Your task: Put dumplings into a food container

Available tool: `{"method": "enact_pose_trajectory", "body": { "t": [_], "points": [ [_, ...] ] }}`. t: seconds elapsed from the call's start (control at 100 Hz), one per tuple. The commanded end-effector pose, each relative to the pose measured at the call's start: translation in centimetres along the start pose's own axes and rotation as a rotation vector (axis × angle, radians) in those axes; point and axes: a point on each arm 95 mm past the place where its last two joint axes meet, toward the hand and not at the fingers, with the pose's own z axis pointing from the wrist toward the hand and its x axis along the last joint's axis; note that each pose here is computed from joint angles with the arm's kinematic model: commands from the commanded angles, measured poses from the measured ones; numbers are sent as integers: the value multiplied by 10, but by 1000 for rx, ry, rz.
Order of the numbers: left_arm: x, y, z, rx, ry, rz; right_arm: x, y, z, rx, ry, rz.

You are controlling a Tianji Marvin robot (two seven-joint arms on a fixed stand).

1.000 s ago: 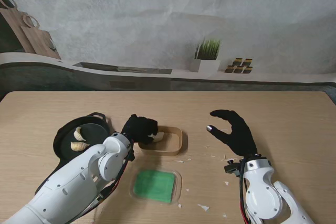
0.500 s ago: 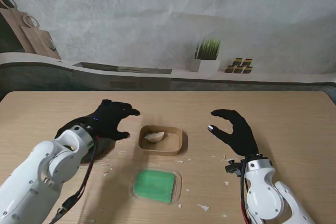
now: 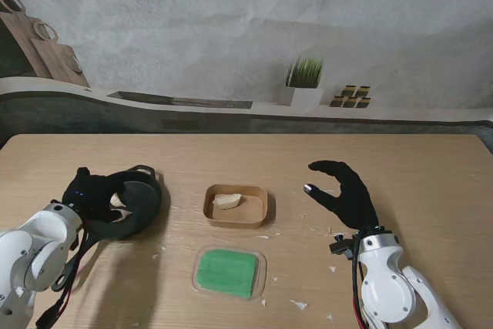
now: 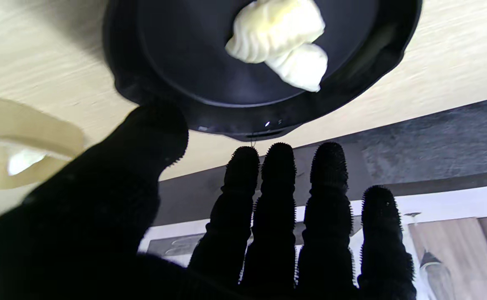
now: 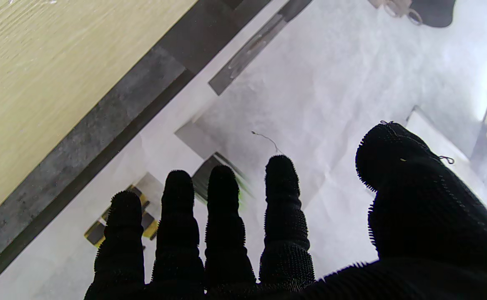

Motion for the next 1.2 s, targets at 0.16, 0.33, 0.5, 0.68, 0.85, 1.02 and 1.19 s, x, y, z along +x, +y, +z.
{"method": "enact_pose_trajectory", "body": {
  "t": [0.16, 0.33, 0.5, 0.68, 0.85, 1.02, 1.19],
  "points": [
    [-6, 22, 8, -85, -80, -1, 4, -4, -3, 12, 7, 15],
    [-9, 33, 18, -108, -111, -13, 4, -3, -3, 10, 9, 15],
    [-9, 40, 25, -121, -119, -10, 3, -3, -4, 6, 5, 14],
    [-9, 48, 32, -126, -124, -20, 3, -4, -4, 9, 0, 11],
    [-7, 53, 39, -138, -124, -23, 3, -4, -4, 9, -3, 9],
    [-5, 61, 45, -155, -126, -5, 3, -3, -3, 8, 1, 8],
    [-3, 70, 49, -167, -124, 14, 3, -3, -3, 6, -1, 9]
  ]
}}
